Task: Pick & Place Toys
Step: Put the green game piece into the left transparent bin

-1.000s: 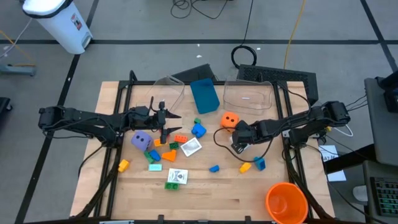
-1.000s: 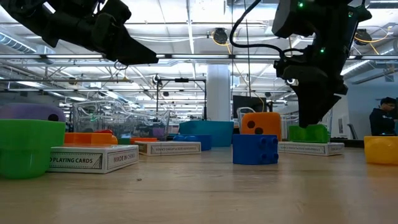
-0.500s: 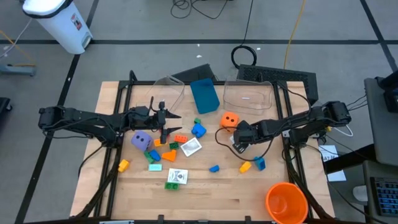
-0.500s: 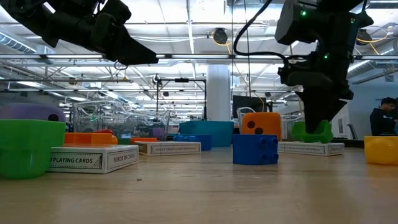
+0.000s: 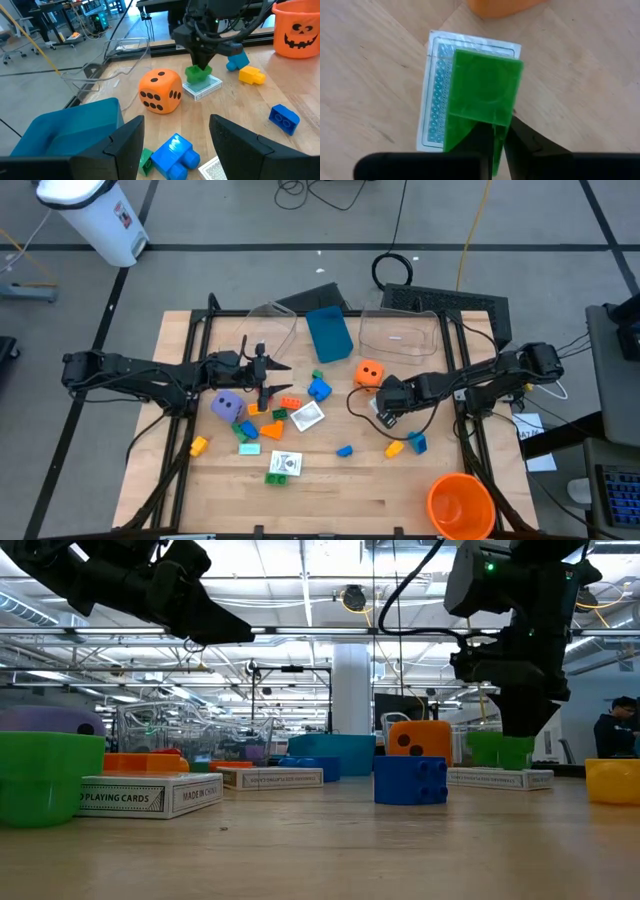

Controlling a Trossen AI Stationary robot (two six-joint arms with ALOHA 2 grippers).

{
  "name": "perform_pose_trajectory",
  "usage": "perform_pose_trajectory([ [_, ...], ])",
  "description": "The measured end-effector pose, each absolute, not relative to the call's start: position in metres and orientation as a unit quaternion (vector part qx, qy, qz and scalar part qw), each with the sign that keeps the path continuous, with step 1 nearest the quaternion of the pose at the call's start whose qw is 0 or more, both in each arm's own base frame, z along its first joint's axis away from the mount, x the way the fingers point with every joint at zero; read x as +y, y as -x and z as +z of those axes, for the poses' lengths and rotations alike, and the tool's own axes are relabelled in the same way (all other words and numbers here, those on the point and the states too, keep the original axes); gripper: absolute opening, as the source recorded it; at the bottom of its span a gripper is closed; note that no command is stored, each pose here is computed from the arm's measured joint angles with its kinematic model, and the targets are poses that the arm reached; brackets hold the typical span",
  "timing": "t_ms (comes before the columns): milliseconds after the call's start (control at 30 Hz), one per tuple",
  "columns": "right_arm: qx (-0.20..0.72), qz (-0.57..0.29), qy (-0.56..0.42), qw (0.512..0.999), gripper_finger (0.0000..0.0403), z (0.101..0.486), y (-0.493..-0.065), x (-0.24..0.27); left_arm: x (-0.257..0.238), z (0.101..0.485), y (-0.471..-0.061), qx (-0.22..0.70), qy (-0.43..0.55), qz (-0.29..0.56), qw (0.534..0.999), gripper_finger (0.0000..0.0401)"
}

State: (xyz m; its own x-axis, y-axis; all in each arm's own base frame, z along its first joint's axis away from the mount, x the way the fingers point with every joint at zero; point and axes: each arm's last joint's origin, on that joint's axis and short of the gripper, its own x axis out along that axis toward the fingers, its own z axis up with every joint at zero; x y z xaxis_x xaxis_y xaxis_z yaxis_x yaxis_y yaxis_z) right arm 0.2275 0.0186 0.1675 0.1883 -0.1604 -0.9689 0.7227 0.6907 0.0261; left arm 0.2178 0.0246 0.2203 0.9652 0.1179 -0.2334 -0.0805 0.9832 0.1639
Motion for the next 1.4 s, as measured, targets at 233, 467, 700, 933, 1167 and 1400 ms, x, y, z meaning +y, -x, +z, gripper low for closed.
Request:
perform_pose_trajectory([
  [233,0.552,-0.288,-0.248,0.742,0.0013,0.175,-0.225,0.018,0.025,0.22,-0.218,0.122,-0.077,0.05,0.988,0.023],
  [467,0.475,-0.282,-0.253,0.794,0.0012,0.204,-0.217,0.016,0.025,0.221,-0.218,0.119,-0.077,0.05,0.989,0.023],
  [700,0.308,-0.19,-0.22,0.906,0.0011,0.249,-0.226,0.015,0.024,0.229,-0.219,0.075,-0.068,0.049,0.994,0.023],
  [933,0.19,-0.12,-0.098,0.97,0.0011,0.267,-0.251,0.018,0.024,0.234,-0.223,0.034,-0.017,0.011,0.999,0.023],
  [1167,0.117,-0.096,-0.007,0.988,0.0011,0.254,-0.29,0.021,0.023,0.226,-0.237,0.013,0.02,-0.026,0.999,0.023],
  [1400,0.083,-0.047,0.019,0.995,0.0011,0.238,-0.312,0.025,0.022,0.219,-0.25,-0.026,0.014,-0.065,0.997,0.023],
])
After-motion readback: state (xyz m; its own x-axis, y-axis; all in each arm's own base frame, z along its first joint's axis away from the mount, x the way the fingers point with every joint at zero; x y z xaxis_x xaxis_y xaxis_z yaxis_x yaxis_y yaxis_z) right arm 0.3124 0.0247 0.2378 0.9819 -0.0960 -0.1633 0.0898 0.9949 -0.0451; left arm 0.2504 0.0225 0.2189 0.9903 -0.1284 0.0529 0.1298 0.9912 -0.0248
